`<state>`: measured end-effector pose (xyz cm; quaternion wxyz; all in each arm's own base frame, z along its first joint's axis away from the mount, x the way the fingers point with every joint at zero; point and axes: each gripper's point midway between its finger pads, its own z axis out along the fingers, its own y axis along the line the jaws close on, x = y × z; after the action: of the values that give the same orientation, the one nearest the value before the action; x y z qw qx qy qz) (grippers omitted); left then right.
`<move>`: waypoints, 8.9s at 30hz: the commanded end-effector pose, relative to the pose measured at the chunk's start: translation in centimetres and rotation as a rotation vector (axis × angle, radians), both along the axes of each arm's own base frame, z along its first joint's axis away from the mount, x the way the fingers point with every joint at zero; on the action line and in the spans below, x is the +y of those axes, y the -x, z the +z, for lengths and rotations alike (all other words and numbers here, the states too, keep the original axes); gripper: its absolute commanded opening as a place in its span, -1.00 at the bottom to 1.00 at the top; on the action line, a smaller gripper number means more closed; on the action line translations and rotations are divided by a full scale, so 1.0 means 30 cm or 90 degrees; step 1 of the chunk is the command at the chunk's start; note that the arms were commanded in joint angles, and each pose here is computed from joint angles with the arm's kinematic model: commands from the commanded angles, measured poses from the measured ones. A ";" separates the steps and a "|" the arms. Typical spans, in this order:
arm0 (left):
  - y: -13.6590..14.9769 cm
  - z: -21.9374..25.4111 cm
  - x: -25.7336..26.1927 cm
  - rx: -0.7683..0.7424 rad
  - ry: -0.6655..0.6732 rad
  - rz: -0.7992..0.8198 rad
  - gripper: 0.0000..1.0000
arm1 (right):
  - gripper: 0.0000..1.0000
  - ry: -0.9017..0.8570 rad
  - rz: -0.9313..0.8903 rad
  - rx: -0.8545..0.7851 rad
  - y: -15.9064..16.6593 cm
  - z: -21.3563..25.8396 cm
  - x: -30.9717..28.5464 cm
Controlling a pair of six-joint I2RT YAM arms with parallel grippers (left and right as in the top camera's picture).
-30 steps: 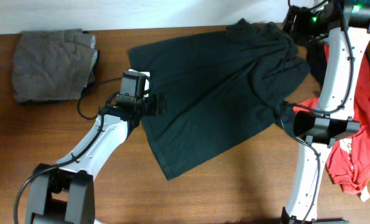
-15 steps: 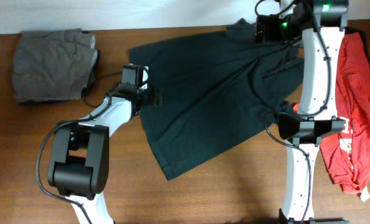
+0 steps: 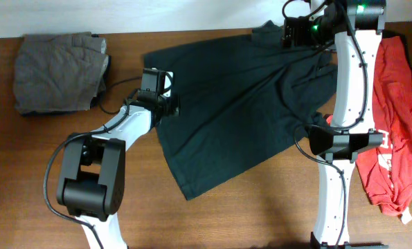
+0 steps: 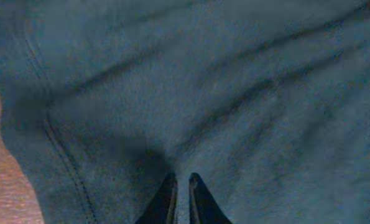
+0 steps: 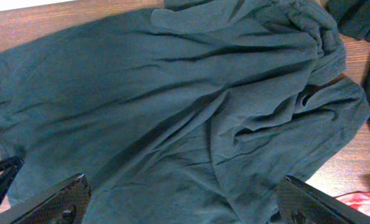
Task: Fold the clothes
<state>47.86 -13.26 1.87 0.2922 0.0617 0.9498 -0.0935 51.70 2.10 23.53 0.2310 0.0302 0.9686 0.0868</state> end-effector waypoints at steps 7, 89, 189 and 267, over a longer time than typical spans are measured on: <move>0.020 -0.115 -0.004 0.045 -0.007 -0.006 -0.85 | 1.00 0.011 0.001 -0.029 0.018 0.069 -0.007; 0.414 0.396 0.192 0.265 0.012 0.147 0.98 | 0.88 0.061 -0.078 0.200 0.463 0.004 -0.102; 0.666 -0.036 0.347 0.344 -0.121 0.232 0.40 | 0.58 -0.013 0.010 0.334 0.598 -0.701 0.084; 0.644 -0.063 0.439 0.374 -0.211 0.166 0.00 | 0.58 -0.005 0.025 0.327 0.594 -0.702 0.080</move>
<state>29.51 0.10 0.78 0.0194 -0.0577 0.9938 0.0932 34.02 4.40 2.29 -0.0275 0.0434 0.9949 0.0871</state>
